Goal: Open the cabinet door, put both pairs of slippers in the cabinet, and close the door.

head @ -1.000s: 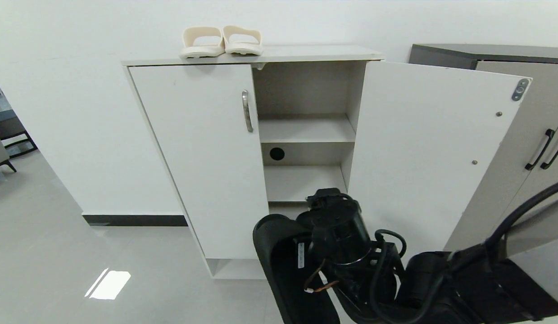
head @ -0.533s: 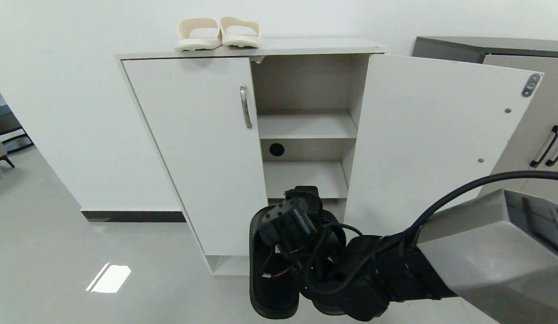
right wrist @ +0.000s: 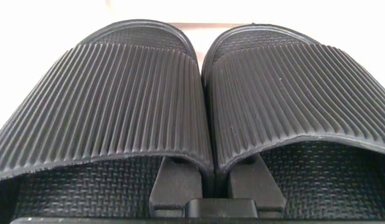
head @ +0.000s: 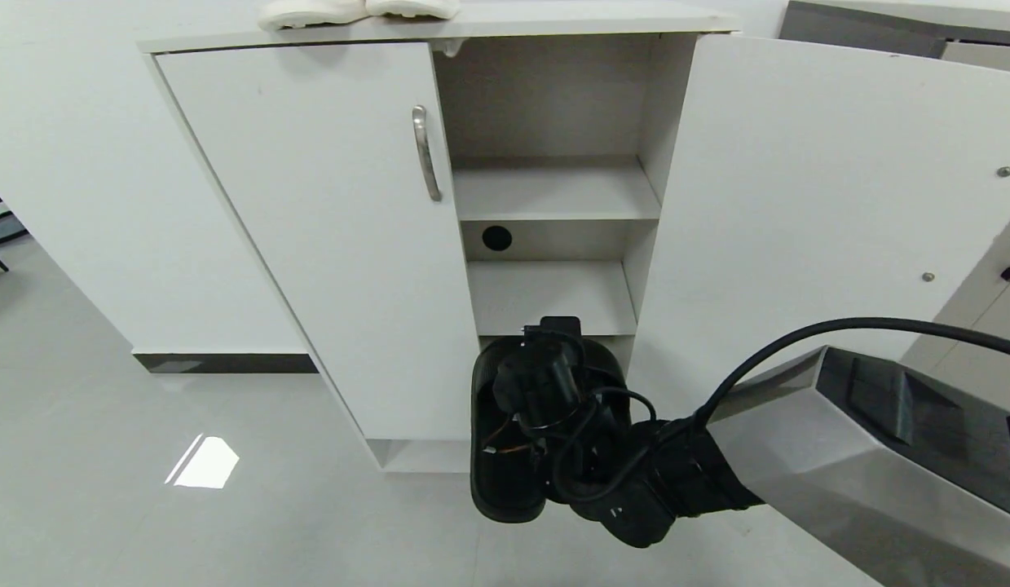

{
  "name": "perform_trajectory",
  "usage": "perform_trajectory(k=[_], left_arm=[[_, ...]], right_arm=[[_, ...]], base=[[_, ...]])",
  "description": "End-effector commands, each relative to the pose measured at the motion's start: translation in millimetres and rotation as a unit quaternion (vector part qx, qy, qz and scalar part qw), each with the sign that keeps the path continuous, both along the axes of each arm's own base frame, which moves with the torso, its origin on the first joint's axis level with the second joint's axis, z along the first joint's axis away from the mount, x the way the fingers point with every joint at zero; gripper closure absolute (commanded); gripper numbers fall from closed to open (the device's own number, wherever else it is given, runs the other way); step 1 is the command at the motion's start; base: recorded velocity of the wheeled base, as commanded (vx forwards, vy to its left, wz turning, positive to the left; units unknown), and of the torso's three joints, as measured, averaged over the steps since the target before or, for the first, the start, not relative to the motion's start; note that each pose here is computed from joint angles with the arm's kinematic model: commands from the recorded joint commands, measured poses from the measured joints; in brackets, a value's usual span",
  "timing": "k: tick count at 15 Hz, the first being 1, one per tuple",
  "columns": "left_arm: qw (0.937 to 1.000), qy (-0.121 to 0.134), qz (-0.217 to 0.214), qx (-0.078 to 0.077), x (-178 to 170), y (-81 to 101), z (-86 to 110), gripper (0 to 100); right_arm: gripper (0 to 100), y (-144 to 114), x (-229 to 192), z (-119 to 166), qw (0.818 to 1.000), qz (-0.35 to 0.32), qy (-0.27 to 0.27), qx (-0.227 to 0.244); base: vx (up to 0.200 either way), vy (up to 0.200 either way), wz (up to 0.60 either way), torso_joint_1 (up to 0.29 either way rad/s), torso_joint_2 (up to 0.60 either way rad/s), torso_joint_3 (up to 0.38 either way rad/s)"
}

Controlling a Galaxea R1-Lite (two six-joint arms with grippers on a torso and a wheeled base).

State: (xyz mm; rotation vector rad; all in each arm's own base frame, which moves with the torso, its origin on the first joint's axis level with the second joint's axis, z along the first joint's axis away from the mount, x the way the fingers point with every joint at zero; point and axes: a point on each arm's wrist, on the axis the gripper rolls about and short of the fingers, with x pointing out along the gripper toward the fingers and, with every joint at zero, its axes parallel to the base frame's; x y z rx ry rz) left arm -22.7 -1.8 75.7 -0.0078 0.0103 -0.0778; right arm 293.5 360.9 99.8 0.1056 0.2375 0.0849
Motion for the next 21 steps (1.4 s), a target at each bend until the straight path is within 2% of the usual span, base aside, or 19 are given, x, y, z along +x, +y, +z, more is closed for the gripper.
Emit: perform_trajectory(k=[1,5,10,18,21], left_arm=[[1.0000,-0.001,0.000,0.000,-0.1,0.0,0.0,100],[1.0000,-0.001,0.000,0.000,-0.1,0.0,0.0,100],[1.0000,0.000,0.001,-0.002,0.0,0.0,-0.5,100],[1.0000,-0.002,0.001,-0.001,-0.1,0.0,0.1,100],[1.0000,-0.002,0.001,-0.001,-0.1,0.0,0.1,100]], right_arm=[[100,-2.2,2.3,-0.1,1.000,-0.003,-0.005,0.001],[100,-2.1,2.4,2.7,0.999,0.008,-0.041,-0.020],[100,-6.4,9.4,20.2,0.989,-0.028,-0.146,-0.029],[100,-8.5,13.3,13.0,0.988,-0.035,-0.144,-0.037],[100,-5.8,15.5,-0.2,0.989,-0.033,-0.135,-0.049]], base=[[0.000,0.000,0.00,0.012,0.00,-0.203],[0.000,0.000,0.00,0.008,0.00,-0.200],[0.000,0.000,0.00,0.006,0.00,-0.106],[0.000,0.000,0.00,0.000,0.00,0.000],[0.200,0.000,0.00,-0.001,0.00,-0.001]])
